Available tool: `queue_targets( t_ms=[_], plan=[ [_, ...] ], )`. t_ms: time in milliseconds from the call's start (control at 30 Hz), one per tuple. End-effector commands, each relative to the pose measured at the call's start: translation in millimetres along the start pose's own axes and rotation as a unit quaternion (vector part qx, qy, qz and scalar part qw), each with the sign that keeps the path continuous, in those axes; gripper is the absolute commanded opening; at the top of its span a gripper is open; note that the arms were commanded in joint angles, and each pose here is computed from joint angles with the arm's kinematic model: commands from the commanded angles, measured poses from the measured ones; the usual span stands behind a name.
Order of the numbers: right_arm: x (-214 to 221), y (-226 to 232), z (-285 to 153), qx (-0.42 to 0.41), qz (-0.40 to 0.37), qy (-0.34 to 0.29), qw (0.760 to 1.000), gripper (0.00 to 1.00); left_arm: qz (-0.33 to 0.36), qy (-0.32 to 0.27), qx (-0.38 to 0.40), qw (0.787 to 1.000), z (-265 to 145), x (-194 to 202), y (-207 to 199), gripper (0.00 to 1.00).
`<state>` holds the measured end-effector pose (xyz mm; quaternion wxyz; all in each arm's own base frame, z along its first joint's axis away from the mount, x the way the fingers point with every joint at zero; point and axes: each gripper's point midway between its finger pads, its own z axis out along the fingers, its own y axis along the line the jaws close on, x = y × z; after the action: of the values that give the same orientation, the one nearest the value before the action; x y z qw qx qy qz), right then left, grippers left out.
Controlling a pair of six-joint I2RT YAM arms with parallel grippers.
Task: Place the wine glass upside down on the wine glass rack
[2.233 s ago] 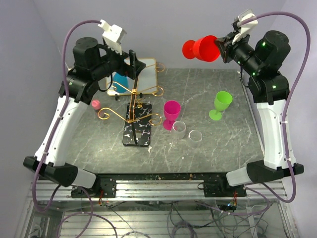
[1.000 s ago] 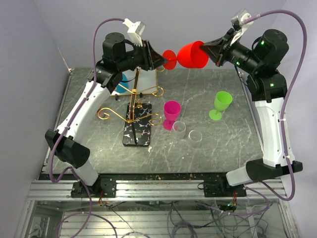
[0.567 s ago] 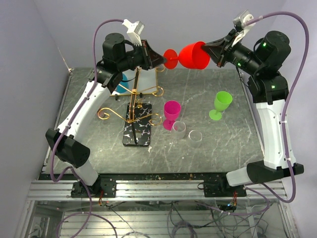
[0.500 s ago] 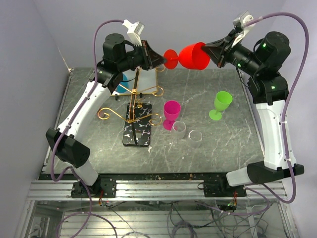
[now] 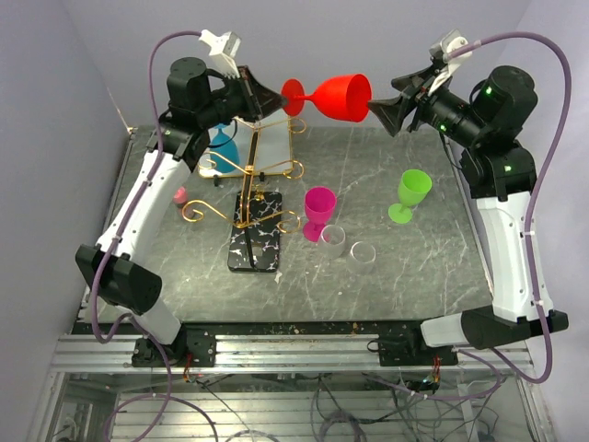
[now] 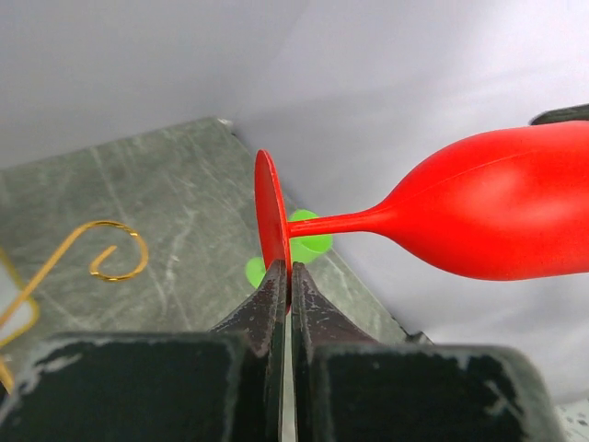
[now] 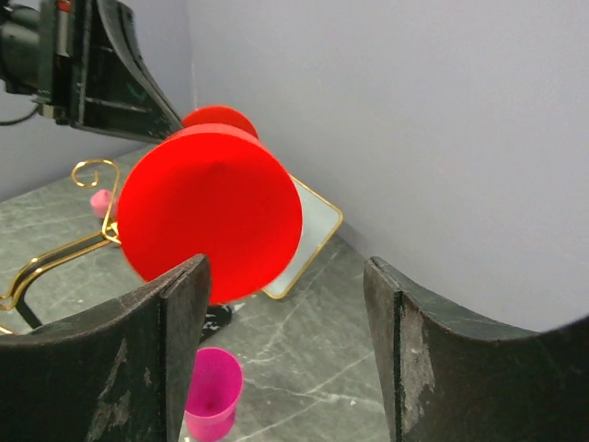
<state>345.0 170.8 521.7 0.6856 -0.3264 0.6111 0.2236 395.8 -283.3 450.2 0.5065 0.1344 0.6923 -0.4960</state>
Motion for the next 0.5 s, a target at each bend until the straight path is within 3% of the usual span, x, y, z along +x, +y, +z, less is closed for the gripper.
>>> queue_targets(
  t_ms=[0, 200, 467],
  plan=[
    [-5.9, -8.6, -16.9, 0.045, -0.026, 0.004, 0.999, 0.68, 0.088, -0.048, -0.06, 0.993, -27.6, -34.7, -1.3, 0.07],
    [8.6, -38.3, -36.9, 0.135, -0.044, 0.038, 0.989, 0.7, 0.241, -0.063, -0.186, 0.95, -53.0, -59.2, 25.6, 0.07],
    [64.4, -83.5, -66.9, 0.237, -0.001, 0.091, 0.967, 0.7, 0.391, -0.032, -0.267, 0.88, -51.6, -58.3, 25.4, 0.07]
  ],
)
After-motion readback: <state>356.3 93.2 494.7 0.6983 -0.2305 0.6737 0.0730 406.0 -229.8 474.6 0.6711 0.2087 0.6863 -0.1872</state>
